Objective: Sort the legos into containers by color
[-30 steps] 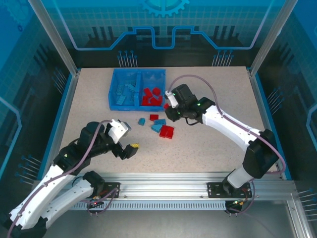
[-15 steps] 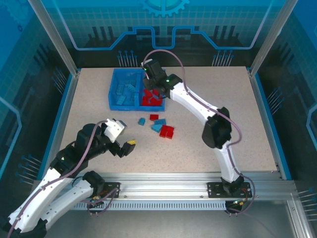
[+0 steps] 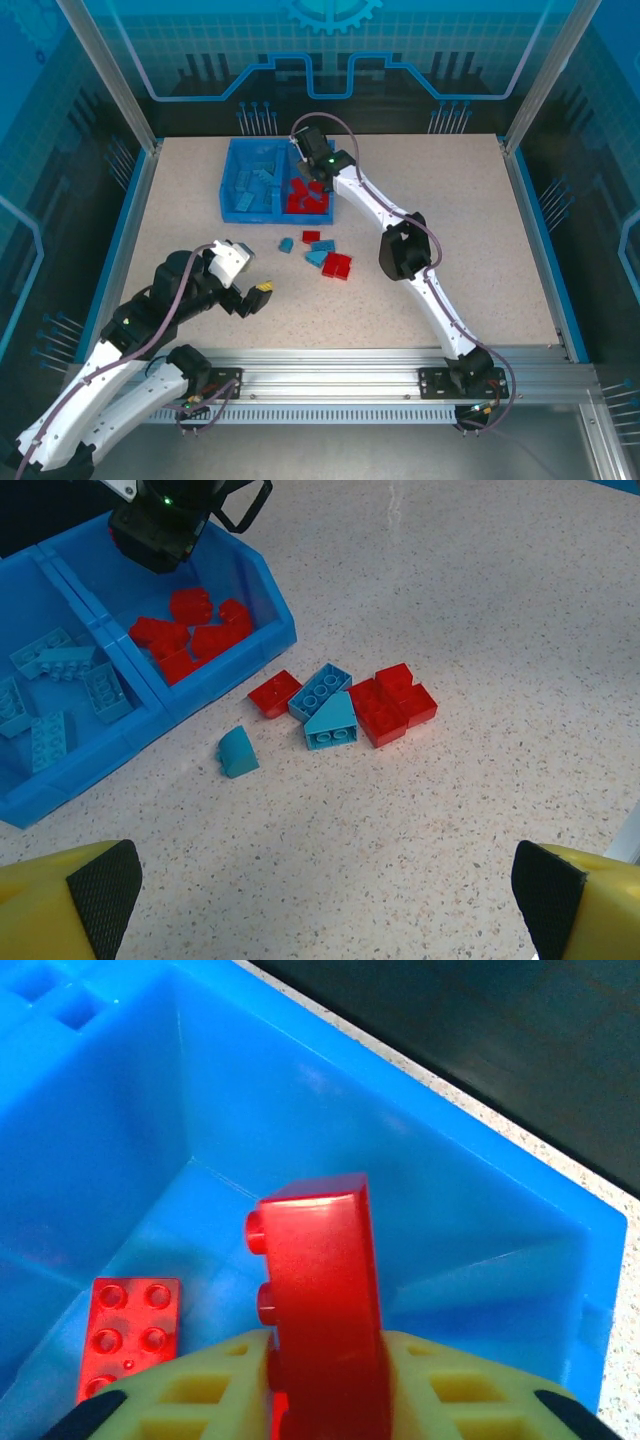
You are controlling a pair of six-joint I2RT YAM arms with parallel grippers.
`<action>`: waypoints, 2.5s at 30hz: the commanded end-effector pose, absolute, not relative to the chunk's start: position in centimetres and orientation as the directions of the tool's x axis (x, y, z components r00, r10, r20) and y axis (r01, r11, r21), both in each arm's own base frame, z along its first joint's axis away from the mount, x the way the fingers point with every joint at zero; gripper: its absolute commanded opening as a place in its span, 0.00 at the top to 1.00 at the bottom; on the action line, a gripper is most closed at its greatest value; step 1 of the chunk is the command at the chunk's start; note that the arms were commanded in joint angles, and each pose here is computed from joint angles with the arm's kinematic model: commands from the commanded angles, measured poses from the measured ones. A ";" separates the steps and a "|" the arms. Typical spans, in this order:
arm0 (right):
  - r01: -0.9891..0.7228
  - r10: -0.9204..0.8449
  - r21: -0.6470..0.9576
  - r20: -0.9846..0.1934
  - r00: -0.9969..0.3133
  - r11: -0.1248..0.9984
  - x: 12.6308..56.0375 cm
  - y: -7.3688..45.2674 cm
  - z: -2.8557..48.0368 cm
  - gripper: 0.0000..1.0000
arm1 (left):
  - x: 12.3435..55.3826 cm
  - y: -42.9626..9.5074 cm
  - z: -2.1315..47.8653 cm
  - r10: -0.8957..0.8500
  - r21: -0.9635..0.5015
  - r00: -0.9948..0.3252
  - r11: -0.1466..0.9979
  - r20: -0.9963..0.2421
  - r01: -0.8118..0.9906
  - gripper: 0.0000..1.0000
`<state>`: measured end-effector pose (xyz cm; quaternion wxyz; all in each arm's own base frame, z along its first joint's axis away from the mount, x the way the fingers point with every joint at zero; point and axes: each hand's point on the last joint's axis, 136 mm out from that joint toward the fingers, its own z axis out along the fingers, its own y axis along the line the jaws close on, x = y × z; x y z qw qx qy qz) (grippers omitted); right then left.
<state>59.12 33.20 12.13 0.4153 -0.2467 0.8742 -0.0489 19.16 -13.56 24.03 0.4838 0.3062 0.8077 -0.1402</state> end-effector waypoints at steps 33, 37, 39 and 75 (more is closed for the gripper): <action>-0.692 -0.465 0.228 -0.593 -0.657 0.685 14.1 23.7 23.5 0.07 | 31.5 -12.3 11.1 -0.705 -0.249 -0.543 0.687 -0.457 -0.682 0.02; -0.628 -0.419 0.234 -0.569 -0.707 0.742 13.7 22.1 21.8 0.07 | 33.3 -14.1 9.0 -0.690 -0.228 -0.579 0.706 -0.434 -0.670 0.02; -0.617 -0.398 0.243 -0.580 -0.711 0.748 13.5 21.6 21.8 0.07 | 34.1 -15.1 8.0 -0.691 -0.231 -0.592 0.709 -0.414 -0.666 0.02; -0.548 -0.326 0.276 -0.569 -0.755 0.789 15.5 24.0 21.5 0.02 | 36.3 -15.2 1.4 -0.707 -0.229 -0.652 0.706 -0.275 -0.670 0.76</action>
